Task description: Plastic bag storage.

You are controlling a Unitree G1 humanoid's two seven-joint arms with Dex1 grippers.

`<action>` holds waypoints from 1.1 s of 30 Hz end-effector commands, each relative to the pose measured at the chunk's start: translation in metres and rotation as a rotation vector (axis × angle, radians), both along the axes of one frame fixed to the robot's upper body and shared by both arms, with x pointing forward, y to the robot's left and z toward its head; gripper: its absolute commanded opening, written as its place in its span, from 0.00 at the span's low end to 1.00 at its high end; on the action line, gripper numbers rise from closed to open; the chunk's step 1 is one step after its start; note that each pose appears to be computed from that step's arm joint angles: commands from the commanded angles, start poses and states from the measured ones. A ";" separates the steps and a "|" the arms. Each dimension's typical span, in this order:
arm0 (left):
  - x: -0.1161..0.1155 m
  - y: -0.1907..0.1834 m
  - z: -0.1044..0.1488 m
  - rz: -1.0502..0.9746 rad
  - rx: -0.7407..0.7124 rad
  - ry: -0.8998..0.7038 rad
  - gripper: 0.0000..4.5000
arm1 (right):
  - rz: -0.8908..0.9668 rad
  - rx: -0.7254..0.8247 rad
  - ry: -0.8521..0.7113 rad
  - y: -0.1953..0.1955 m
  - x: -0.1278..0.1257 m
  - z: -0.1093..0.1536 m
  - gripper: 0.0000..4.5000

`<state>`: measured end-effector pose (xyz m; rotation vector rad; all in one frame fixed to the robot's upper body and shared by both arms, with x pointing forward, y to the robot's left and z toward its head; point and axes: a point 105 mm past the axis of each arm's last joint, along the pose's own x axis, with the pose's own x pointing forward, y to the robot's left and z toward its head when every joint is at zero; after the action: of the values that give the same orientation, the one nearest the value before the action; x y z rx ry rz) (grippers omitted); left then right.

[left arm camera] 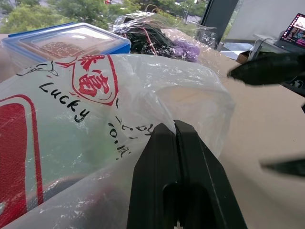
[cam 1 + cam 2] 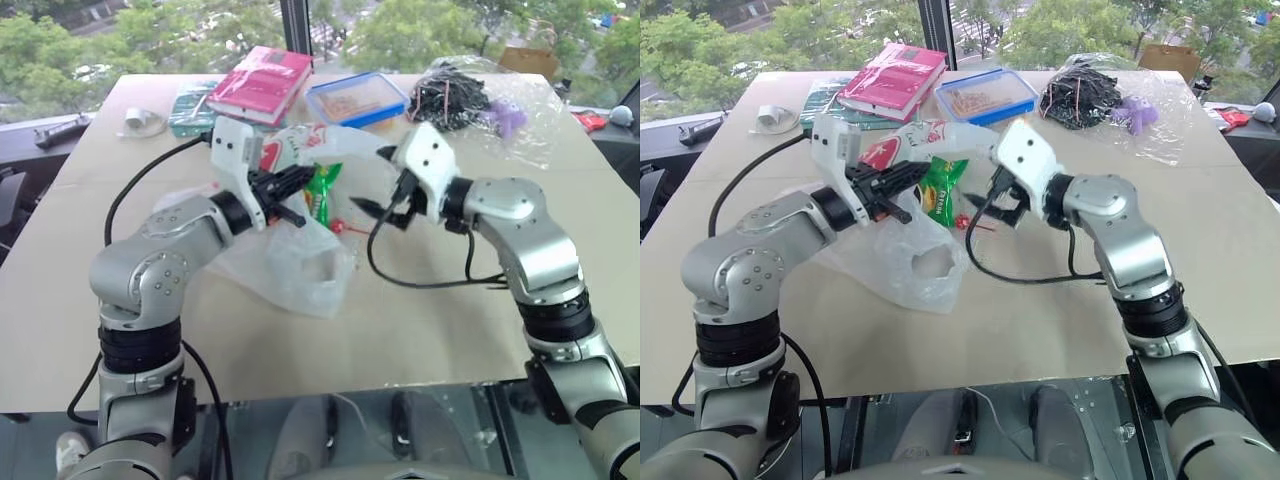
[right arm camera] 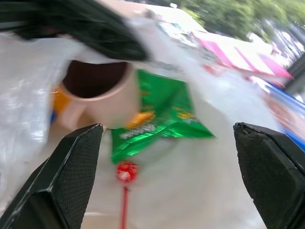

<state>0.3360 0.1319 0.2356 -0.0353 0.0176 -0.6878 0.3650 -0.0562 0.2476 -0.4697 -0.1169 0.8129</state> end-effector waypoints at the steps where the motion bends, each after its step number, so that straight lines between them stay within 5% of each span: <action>1: -0.003 0.002 0.011 0.002 0.000 -0.056 0.00 | -0.143 0.033 -0.004 -0.017 0.026 0.008 0.99; 7: -0.004 0.004 0.013 0.007 0.006 -0.066 0.00 | -0.194 0.026 0.040 -0.015 0.054 -0.009 0.99; 10: -0.005 0.007 0.015 0.016 0.009 -0.070 0.00 | -0.171 0.043 0.063 -0.013 0.054 -0.010 0.69; 11: -0.005 0.007 0.015 0.018 0.009 -0.070 0.00 | -0.166 0.048 0.067 -0.013 0.053 -0.010 0.67; 17: -0.005 0.006 0.015 0.017 0.010 -0.072 0.00 | -0.088 0.086 0.098 -0.011 0.041 -0.004 0.06; 20: -0.005 0.006 0.015 0.018 0.009 -0.071 0.00 | -0.045 0.104 0.107 -0.012 0.028 0.003 0.18; 28: -0.003 0.004 0.015 0.009 0.007 -0.070 0.00 | -0.073 0.068 0.160 -0.016 0.019 -0.014 0.99; 33: -0.004 0.003 0.016 0.000 0.011 -0.076 0.00 | -0.162 0.046 0.167 -0.023 0.038 -0.026 0.99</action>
<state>0.3356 0.1349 0.2375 -0.0216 0.0109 -0.6808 0.3957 -0.0778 0.2104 -0.3361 0.1013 0.7246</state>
